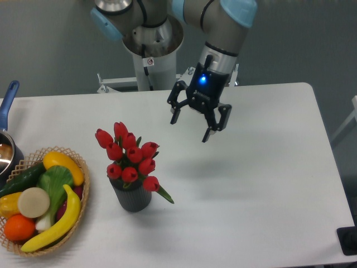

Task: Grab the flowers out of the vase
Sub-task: 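Move the open gripper down over the red tulip stems, then close the gripper around the tulip stems above the vase rim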

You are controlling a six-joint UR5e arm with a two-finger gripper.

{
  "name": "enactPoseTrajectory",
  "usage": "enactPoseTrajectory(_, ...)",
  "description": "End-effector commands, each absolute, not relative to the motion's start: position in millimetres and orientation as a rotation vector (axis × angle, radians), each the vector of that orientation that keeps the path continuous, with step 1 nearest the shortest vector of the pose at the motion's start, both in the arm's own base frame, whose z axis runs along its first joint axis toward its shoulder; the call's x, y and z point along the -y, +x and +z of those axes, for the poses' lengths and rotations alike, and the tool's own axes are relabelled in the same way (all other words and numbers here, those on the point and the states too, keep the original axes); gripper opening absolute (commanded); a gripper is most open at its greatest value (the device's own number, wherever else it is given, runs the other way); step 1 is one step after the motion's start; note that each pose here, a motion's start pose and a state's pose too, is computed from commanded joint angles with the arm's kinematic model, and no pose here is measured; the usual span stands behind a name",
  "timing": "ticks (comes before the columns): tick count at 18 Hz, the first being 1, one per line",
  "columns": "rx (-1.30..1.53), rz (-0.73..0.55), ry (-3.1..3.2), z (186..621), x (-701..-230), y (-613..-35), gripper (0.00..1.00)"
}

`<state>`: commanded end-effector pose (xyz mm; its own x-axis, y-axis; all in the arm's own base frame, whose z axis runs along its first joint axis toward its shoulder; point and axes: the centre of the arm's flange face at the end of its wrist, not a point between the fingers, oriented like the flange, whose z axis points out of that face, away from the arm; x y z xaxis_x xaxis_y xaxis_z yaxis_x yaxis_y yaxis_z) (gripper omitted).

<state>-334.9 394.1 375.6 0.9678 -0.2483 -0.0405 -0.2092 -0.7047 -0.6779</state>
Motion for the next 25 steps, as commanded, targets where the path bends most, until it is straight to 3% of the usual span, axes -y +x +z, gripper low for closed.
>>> enactPoseTrajectory(15,-0.386,-0.250,-2.249,352,-444,-310,1.00)
enactPoseTrajectory(25,-0.373,-0.267,-2.240,345,-463,-322,1.00)
